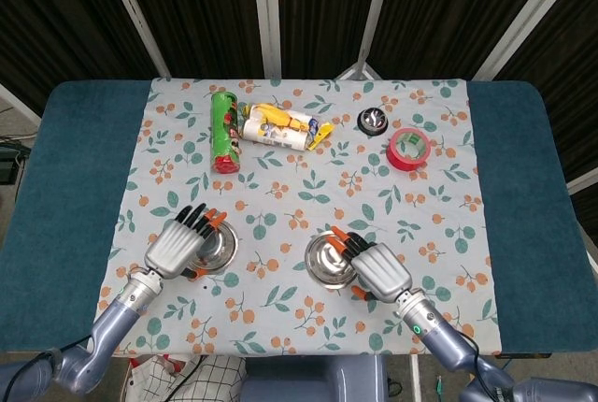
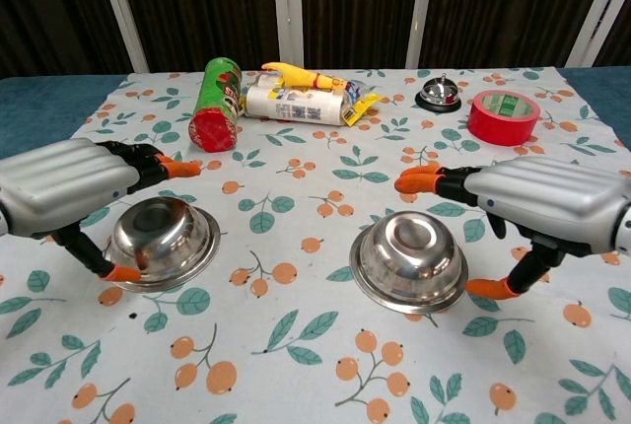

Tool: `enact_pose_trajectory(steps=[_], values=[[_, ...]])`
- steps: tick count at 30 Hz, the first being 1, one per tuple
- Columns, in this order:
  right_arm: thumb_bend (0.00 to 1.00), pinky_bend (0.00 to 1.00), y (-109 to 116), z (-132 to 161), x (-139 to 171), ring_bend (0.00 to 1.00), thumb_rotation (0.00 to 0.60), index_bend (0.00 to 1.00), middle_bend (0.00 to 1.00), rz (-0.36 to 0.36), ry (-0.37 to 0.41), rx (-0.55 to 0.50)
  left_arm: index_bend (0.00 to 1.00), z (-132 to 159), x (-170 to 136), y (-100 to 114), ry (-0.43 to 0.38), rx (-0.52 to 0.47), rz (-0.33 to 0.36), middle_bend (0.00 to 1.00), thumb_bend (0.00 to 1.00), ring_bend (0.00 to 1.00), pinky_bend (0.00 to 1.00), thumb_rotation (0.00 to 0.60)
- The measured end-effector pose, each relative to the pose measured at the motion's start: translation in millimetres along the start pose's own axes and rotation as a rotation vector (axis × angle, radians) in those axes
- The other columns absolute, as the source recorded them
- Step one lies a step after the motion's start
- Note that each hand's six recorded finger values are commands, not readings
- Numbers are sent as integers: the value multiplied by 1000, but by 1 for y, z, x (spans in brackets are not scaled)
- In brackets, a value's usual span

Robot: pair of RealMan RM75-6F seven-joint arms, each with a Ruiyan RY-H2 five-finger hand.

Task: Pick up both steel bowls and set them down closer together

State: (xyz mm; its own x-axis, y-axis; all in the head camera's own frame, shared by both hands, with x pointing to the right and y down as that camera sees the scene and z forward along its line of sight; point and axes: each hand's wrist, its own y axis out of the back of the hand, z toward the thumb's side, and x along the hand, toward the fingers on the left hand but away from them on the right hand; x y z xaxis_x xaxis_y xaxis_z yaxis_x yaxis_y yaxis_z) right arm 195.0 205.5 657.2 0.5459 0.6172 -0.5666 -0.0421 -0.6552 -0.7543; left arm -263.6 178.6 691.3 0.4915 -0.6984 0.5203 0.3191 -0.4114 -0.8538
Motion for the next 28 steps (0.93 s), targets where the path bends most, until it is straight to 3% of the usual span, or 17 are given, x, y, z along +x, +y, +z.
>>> enact_pose_trajectory(steps=[7,10,14,18,24,28], values=[[329,369,15,6,11,0,523,0,0,-15,20,-43,0,0,-8,19,-9,-50,76,36,57,19,123,398],[329,316,25,5,18,0,553,0,0,-57,23,-34,0,-5,-19,31,4,-70,125,22,66,4,119,399],[329,155,35,-8,39,0,597,0,0,-102,-21,2,0,-19,-49,35,69,-100,157,0,66,0,95,419],[329,105,39,-38,73,0,600,0,0,-127,-142,102,0,-44,-99,22,230,-116,129,0,66,0,94,434],[329,87,39,-86,143,0,600,0,0,-276,-407,195,0,-78,-168,20,462,-121,178,0,66,0,95,451],[329,86,36,-115,193,0,600,0,0,-346,-573,239,0,-90,-189,24,512,-123,203,0,66,0,95,451]])
